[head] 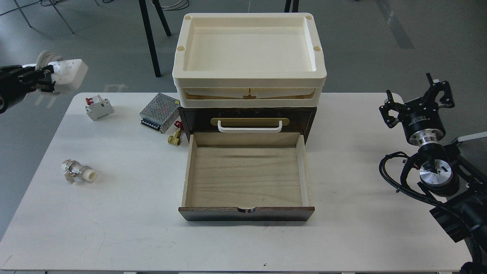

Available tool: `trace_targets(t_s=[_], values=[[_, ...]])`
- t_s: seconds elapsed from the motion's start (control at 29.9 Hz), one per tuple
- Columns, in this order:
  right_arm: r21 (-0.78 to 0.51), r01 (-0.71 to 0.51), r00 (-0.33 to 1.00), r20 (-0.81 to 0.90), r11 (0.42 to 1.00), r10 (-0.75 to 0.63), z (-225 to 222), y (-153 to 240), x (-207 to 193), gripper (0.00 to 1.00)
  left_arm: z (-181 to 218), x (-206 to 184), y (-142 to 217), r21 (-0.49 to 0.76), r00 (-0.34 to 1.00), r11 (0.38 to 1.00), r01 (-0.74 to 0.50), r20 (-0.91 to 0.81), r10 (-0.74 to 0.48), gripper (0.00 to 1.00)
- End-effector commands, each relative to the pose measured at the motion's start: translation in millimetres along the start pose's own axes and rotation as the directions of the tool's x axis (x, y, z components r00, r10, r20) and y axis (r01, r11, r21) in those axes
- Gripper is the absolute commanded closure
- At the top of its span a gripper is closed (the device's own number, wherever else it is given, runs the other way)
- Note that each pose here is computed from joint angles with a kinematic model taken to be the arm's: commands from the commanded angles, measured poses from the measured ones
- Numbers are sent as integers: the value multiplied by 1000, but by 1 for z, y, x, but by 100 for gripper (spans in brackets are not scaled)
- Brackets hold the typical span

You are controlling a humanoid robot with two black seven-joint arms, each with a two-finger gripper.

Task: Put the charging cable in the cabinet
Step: 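Lift the power strip with the left gripper and pull it up, then carry the power strip over the cabinet and down into the drawer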

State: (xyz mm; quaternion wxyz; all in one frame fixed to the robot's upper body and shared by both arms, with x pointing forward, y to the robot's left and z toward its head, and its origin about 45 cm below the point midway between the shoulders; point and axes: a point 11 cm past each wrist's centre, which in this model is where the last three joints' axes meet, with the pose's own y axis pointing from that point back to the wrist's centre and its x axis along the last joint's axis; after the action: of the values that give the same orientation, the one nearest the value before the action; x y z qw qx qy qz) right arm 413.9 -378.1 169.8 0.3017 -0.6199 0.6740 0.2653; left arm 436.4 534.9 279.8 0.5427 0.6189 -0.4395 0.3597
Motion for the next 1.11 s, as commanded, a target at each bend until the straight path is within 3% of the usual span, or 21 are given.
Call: trace_targets(t_s=[0.0,0.1,0.27,0.44,0.54,0.77,0.9,0.97,1.07], values=[[0,-1,1000,0,1000,1,0,0,0,0,-3,63,2,-6,993,994,-114,15,114,97],[0,-1,1000,0,1000,1,0,0,0,0,14,110,8,-84,982,979,-188,20,190,97],[0,-1,1000,0,1000,1,0,0,0,0,90,172,21,-332,982,926,-179,-10,186,97],[0,-2,1000,-1,1000,2,0,0,0,0,176,210,54,-569,980,810,-139,36,193,97],[1,-2,1000,0,1000,2,0,0,0,0,231,222,84,-700,966,703,-124,78,248,97],[1,-2,1000,0,1000,2,0,0,0,0,353,212,167,-918,916,396,37,189,354,98],[3,-2,1000,1,1000,2,-1,0,0,0,397,172,176,-930,888,309,201,306,342,98],[3,-2,1000,1,1000,2,-1,0,0,0,416,133,177,-933,895,238,268,333,296,98],[4,-2,1000,1,1000,2,-1,0,0,0,431,96,175,-929,894,187,319,360,267,98]])
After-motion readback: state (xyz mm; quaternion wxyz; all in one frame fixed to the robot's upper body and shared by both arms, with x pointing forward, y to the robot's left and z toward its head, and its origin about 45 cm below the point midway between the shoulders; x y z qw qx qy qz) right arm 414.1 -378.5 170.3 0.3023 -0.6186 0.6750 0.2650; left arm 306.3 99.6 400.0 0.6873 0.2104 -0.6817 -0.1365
